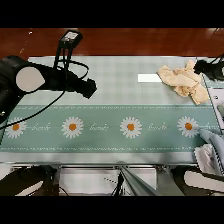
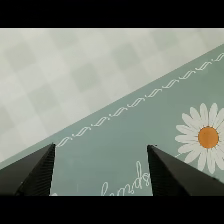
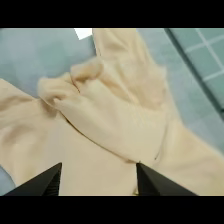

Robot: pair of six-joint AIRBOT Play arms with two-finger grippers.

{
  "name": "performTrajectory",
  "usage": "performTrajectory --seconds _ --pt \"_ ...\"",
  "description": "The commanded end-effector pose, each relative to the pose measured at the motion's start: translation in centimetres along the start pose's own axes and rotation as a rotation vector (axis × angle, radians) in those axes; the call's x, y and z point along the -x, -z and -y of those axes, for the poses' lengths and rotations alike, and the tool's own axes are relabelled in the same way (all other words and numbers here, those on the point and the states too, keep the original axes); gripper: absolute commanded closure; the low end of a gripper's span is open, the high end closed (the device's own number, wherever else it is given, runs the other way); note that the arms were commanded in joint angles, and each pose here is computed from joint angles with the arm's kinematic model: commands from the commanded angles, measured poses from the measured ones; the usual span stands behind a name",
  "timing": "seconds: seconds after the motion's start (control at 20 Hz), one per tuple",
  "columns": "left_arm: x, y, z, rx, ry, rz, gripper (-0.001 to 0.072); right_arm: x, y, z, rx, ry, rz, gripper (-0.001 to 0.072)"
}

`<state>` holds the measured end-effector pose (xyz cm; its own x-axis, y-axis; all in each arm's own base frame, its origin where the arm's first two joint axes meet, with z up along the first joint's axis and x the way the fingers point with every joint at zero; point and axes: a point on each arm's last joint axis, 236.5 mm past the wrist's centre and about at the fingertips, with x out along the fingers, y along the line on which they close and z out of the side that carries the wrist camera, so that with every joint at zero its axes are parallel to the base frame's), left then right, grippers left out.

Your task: Fold the shirts.

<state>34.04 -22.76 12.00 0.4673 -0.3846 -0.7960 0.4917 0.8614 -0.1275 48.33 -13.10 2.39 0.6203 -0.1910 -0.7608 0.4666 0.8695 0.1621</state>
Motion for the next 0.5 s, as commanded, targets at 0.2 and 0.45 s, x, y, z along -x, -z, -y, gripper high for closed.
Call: performTrajectory --seconds 0.2,0.45 --pt "-0.1 0.1 -0.1 0.001 -0.001 -0.005 -0.0001 -7.8 6.7 -1.5 -0.358 -0.109 -0.225 0.0161" --pt "0.0 0.1 0.0 0.000 -0.001 -0.003 -0.0001 -8.2 9.3 -3.9 -0.319 -0.128 -0.300 0.0674"
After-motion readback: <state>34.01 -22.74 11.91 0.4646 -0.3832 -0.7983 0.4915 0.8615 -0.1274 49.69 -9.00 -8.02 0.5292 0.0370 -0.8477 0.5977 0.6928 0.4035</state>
